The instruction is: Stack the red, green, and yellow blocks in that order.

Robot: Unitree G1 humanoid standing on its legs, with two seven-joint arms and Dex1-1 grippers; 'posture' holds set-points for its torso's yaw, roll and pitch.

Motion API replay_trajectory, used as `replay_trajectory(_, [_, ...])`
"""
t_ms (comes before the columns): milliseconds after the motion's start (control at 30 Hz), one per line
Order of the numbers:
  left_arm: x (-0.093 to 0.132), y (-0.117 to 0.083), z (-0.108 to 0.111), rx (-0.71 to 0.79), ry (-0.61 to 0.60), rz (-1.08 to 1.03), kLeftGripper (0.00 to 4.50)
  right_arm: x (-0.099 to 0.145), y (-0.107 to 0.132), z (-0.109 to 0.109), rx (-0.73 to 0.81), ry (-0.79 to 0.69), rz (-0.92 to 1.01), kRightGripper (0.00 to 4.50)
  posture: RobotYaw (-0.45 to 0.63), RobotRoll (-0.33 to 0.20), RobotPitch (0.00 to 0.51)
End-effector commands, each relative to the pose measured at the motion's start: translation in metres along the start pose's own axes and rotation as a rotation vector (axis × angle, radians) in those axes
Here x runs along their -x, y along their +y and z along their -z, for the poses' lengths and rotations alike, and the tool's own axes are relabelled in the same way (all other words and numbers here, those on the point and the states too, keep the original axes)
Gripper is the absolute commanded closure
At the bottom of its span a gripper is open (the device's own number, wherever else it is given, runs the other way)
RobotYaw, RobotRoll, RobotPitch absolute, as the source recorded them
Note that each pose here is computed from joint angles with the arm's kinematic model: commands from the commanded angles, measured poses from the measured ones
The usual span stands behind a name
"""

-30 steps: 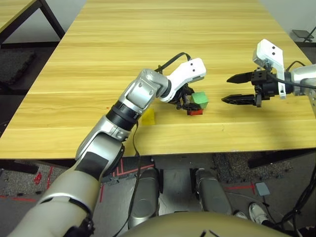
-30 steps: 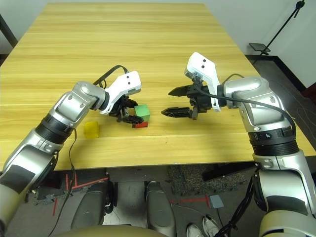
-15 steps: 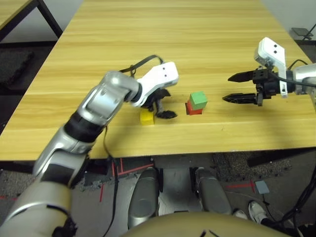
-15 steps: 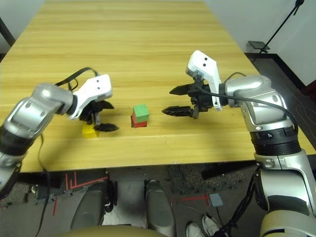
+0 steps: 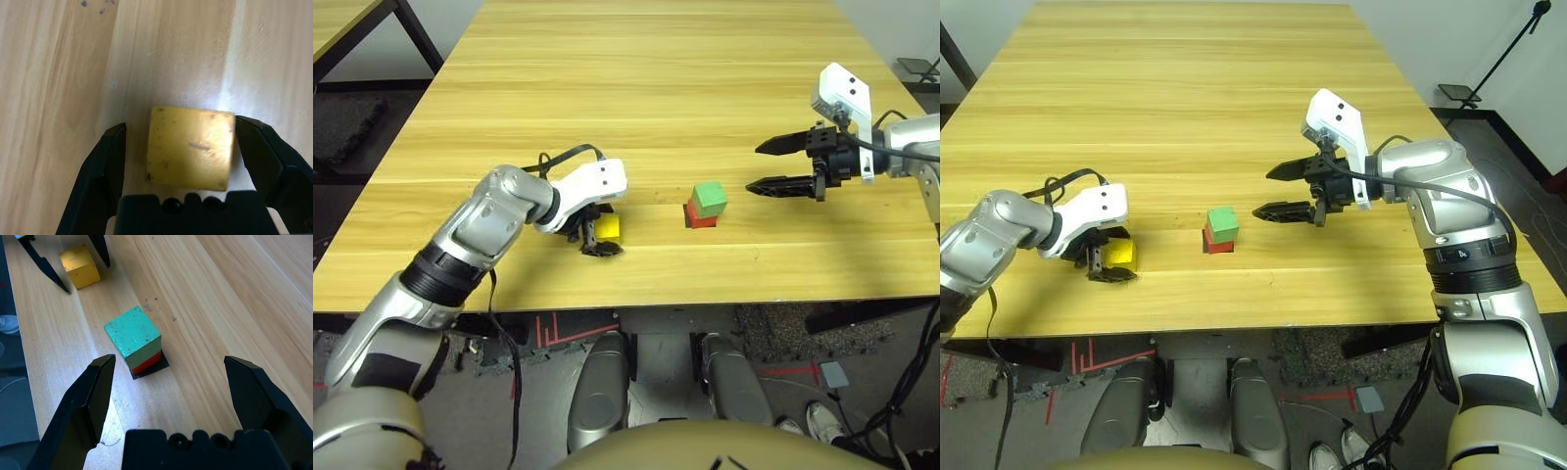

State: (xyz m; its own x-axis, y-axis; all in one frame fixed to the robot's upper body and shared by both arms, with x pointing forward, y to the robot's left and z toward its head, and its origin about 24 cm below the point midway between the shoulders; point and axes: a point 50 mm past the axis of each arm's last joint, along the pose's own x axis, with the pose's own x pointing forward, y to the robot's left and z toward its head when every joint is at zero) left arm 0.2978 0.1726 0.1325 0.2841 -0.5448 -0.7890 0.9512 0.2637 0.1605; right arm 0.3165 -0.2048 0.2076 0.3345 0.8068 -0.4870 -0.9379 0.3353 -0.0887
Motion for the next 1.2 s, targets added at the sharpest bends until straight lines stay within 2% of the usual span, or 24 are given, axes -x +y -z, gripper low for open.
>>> replay_trajectory(33, [-0.002, -0.002, -0.001, 0.006, 0.010, 0.011, 0.65, 0.002, 0.000, 0.002, -0.003, 0.010, 0.001, 0.00, 0.23, -0.166, 0.095])
replay_trajectory(133, [0.005, -0.002, -0.014, 0.003, -0.007, 0.009, 1.56, 0.003, 0.000, 0.005, -0.009, 0.014, 0.006, 0.00, 0.23, -0.164, 0.094])
replay_trajectory(200, [0.011, -0.002, -0.025, -0.003, -0.025, 0.004, 2.36, 0.004, 0.001, 0.006, -0.013, 0.017, 0.008, 0.00, 0.22, -0.162, 0.090])
replay_trajectory(233, [0.015, -0.002, -0.033, -0.010, -0.036, 0.002, 2.44, 0.005, 0.002, 0.007, -0.016, 0.018, 0.009, 0.00, 0.22, -0.162, 0.090])
replay_trajectory(433, [0.030, 0.000, -0.080, -0.042, -0.103, 0.004, 2.41, 0.009, 0.011, 0.017, -0.034, 0.047, -0.017, 0.00, 0.20, -0.143, 0.085])
replay_trajectory(533, [0.025, 0.003, -0.108, -0.049, -0.140, 0.021, 2.41, 0.009, 0.017, 0.022, -0.049, 0.053, -0.028, 0.00, 0.19, -0.137, 0.087])
replay_trajectory(767, [0.006, 0.007, -0.145, -0.061, -0.166, 0.050, 2.41, 0.009, 0.023, 0.027, -0.072, 0.055, -0.020, 0.00, 0.16, -0.120, 0.092])
replay_trajectory(967, [-0.010, 0.008, -0.163, -0.069, -0.181, 0.057, 2.41, 0.009, 0.027, 0.028, -0.081, 0.052, -0.012, 0.00, 0.14, -0.108, 0.093])
replay_trajectory(1200, [-0.022, 0.007, -0.168, -0.075, -0.194, 0.057, 2.41, 0.007, 0.028, 0.029, -0.094, 0.040, -0.001, 0.00, 0.13, -0.104, 0.095])
